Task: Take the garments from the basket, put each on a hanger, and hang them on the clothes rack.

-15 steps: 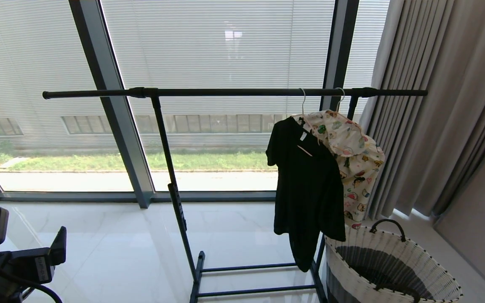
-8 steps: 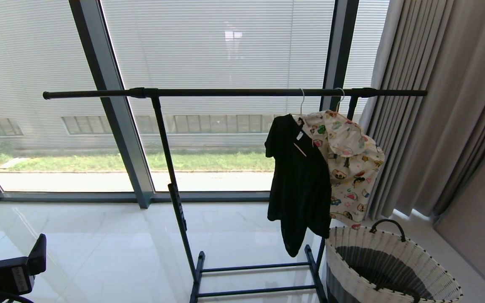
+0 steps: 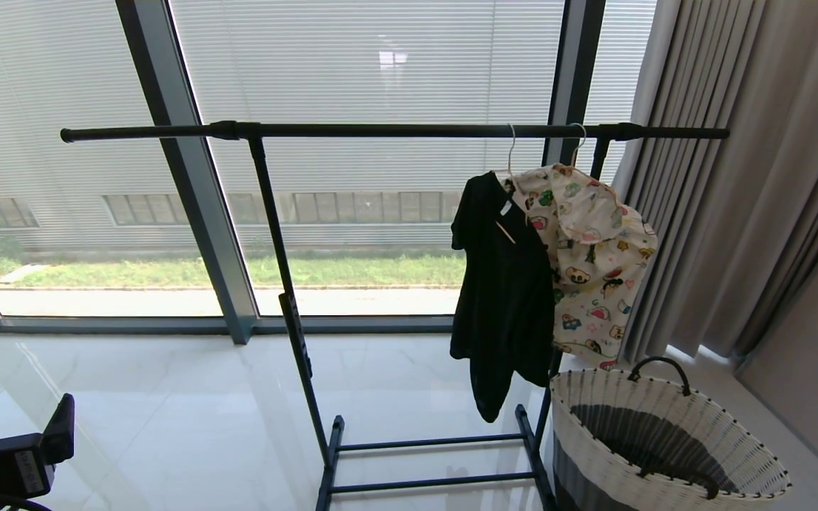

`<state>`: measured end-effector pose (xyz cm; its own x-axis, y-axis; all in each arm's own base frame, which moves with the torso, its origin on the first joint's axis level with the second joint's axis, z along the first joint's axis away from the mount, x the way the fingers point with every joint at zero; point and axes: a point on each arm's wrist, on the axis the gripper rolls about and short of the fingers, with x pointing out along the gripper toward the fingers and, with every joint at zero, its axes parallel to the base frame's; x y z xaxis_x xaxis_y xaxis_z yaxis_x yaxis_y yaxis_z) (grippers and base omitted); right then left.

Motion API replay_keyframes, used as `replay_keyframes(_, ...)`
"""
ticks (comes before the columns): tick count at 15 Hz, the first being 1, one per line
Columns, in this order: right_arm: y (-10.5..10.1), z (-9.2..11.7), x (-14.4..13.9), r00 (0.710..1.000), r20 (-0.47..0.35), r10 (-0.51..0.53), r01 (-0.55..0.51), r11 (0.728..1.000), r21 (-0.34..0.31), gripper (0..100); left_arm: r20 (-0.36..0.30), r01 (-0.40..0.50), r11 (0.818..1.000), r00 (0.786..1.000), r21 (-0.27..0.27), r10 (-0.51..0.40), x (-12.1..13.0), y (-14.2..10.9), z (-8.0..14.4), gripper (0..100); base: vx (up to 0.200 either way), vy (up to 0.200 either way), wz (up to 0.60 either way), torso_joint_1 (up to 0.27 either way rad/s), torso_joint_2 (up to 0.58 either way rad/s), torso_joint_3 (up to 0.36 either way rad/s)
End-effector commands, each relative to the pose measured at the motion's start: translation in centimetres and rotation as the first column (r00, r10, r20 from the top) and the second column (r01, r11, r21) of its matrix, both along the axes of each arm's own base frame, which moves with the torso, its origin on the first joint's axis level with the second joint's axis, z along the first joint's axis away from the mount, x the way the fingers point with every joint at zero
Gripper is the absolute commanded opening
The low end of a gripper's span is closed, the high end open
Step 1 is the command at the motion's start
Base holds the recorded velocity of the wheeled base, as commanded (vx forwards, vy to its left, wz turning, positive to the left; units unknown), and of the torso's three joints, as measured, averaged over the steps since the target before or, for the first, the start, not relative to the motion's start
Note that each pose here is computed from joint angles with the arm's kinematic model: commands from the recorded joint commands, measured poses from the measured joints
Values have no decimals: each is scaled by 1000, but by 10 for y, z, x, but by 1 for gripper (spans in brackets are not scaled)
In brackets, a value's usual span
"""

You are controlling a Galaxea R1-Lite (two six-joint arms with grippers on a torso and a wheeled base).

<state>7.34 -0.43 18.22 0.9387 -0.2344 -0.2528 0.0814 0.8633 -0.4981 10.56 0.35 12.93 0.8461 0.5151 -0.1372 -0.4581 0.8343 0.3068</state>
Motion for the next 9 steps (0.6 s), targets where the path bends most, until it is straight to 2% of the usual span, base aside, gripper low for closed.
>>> replay_keyframes(1, 0, 0, 0, 1000, 0, 6, -6, 1000, 0, 100, -2, 0, 1000, 1000, 0, 0, 0, 0, 0, 100, 0, 0, 0, -237, 510, 295)
replay_keyframes(6, 0, -1, 0, 1000, -1, 6, -6, 1000, 0, 100, -1, -1, 1000, 1000, -6, 1, 0, 0, 0, 100, 0, 0, 0, -223, 512, 289)
replay_keyframes(9, 0, -1, 0, 1000, -3, 6, -6, 1000, 2, 100, -12, -7, 999, 1000, -33, 6, -5, 1, -3, 100, 0, 0, 0, -204, 492, 287)
